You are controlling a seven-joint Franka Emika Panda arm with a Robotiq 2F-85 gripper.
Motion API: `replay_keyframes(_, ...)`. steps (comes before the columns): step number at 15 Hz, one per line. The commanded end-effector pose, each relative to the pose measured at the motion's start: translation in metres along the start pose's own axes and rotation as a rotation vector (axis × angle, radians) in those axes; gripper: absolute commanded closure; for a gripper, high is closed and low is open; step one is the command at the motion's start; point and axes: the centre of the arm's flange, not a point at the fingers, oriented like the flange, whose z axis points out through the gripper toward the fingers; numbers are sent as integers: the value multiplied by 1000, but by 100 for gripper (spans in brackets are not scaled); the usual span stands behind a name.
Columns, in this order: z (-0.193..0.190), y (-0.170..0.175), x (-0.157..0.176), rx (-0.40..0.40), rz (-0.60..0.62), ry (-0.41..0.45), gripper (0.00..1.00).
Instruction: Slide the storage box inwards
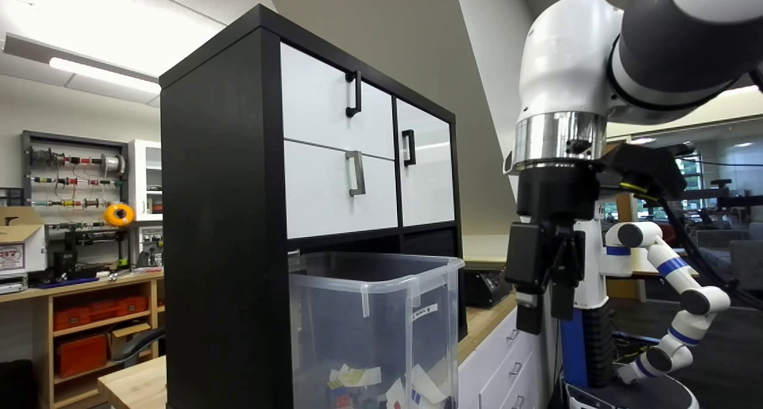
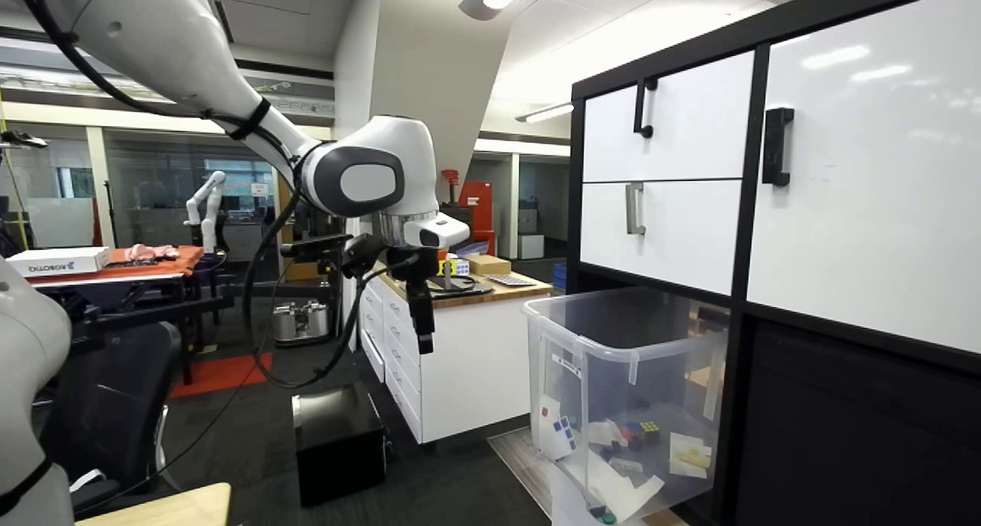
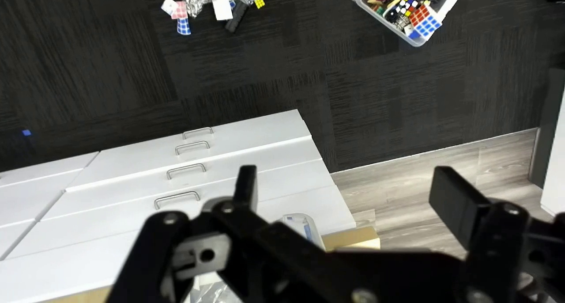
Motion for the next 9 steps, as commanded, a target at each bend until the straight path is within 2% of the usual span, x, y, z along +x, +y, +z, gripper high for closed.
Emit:
replay_keyframes(1,26,5,19,-5,-66,69,0)
replay_keyframes(9,49,29,63,-28,-171,231,0)
